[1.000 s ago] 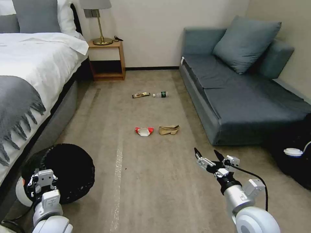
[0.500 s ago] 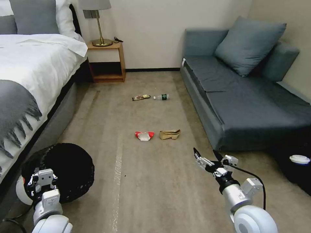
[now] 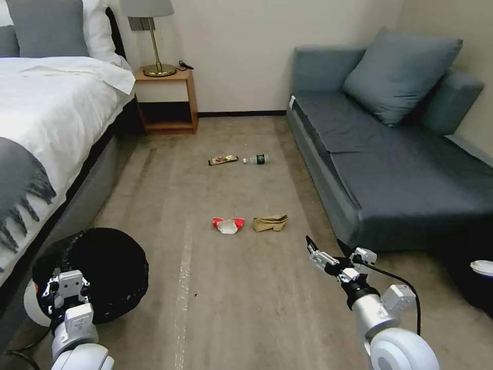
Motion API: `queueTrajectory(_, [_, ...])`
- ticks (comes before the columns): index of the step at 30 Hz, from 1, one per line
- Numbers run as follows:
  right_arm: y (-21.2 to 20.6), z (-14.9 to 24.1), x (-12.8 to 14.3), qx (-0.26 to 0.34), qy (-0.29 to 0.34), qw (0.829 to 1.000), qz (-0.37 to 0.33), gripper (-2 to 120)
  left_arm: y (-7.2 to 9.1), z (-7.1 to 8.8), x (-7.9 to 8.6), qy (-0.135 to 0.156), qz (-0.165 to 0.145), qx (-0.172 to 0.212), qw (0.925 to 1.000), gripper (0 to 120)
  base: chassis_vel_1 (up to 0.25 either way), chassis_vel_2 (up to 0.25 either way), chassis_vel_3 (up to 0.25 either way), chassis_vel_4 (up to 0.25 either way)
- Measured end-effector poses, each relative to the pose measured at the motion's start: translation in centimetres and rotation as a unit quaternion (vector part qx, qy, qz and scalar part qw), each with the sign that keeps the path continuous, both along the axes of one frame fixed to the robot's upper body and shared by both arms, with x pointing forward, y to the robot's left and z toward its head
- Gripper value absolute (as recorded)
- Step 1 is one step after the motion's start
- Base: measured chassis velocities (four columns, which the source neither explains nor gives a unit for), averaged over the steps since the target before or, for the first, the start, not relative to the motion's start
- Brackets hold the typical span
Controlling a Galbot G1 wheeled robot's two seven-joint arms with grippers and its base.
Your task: Pick up the trash bin, then pick up the garbage on the floor and place it into the trash bin.
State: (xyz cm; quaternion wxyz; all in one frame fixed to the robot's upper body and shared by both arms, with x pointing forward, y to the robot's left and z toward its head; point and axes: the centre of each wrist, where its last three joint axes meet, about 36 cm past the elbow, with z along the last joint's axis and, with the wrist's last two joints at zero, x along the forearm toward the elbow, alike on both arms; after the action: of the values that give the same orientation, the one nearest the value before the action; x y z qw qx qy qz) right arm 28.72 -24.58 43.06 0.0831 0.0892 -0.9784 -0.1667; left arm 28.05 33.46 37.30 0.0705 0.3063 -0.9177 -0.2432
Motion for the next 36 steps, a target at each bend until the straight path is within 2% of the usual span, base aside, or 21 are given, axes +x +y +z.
queueTrajectory(19, [0.07,-0.36,0.39,0.0,0.0,1.0,0.001,100,0.22,-0.43,0.47,-0.004,-0.005,0.002,1.0,0,-0.122,0.12,0.123,-0.128])
queueTrajectory(36, [0.25,-0.67,0.28,-0.005,-0.002,1.0,0.0,100,0.53,-0.01,0.69,-0.007,-0.008,0.008,0.9999,0,-0.133,0.135,0.13,-0.139])
